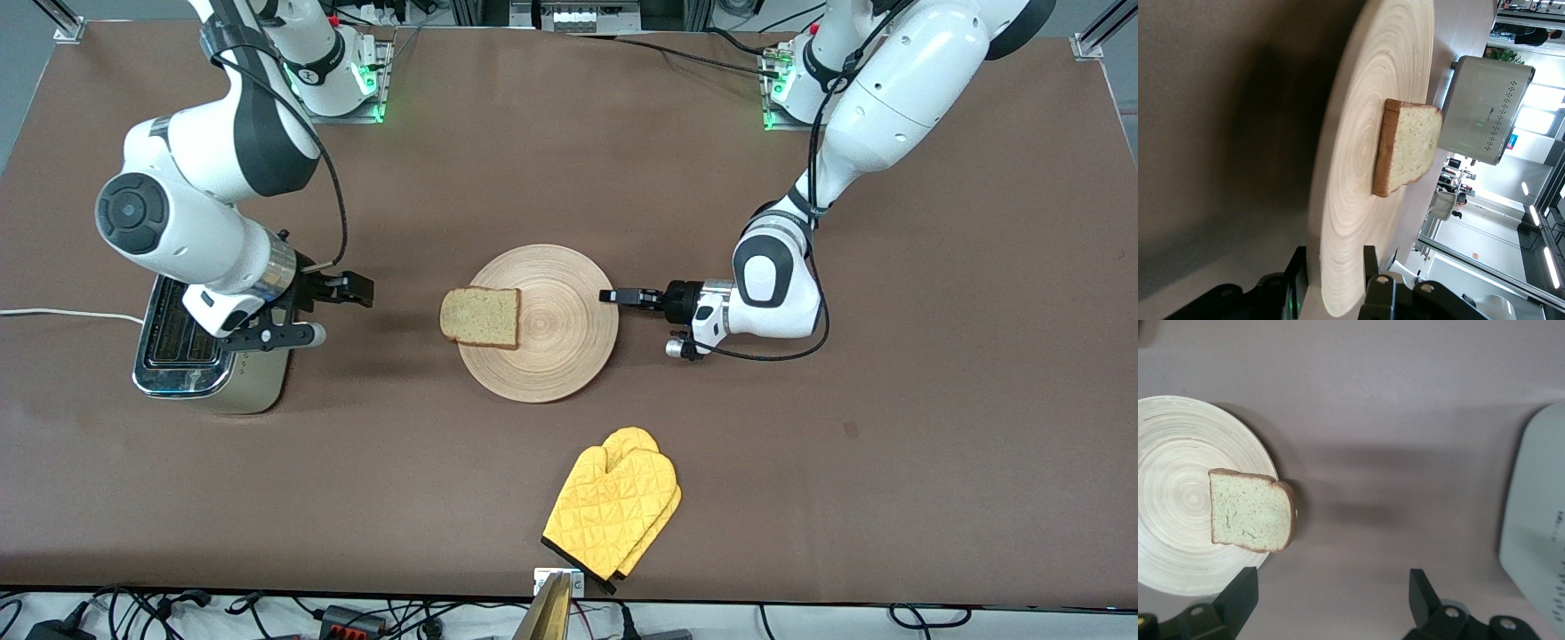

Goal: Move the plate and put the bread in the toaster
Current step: 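Lower the right gripper toward the bread slice on the plate, then grasp the bread slice with the right gripper while the left gripper withdraws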

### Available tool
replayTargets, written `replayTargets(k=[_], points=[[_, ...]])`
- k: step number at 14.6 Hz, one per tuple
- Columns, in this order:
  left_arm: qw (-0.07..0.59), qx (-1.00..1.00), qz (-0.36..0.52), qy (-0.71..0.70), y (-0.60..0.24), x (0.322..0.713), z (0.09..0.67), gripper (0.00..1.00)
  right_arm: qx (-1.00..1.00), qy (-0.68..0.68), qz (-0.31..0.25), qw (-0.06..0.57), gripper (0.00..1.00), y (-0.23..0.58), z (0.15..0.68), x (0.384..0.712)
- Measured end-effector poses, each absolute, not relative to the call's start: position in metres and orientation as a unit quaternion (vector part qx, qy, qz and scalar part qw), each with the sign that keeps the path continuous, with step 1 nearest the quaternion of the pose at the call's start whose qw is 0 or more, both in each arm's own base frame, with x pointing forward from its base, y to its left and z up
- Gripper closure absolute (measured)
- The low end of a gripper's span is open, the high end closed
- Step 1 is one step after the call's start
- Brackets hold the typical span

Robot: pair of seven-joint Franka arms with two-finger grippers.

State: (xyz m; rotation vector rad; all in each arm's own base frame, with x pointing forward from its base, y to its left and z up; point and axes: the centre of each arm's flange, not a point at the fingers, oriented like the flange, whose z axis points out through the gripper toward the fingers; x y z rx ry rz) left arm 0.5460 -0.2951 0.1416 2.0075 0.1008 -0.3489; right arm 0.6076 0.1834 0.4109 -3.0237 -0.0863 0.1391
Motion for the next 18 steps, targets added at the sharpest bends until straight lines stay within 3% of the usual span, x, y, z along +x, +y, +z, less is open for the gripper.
replayTargets(k=[3,11,18], points=[[0.518,0.843,-0.141,0.045,-0.276,0.554,0.138,0.53,-0.996,-0.026,0.052,0.072,0.00,0.200,0.387,0.609],[0.496,0.852,-0.169,-0.015,-0.126,0.591,0.156,0.52,-0.986,0.023,0.077,0.146,0.00,0.230,0.323,0.614],[0.336,0.917,-0.203,-0.067,-0.007,0.637,0.279,0.52,-0.981,0.048,0.107,0.153,0.01,0.234,0.278,0.597]])
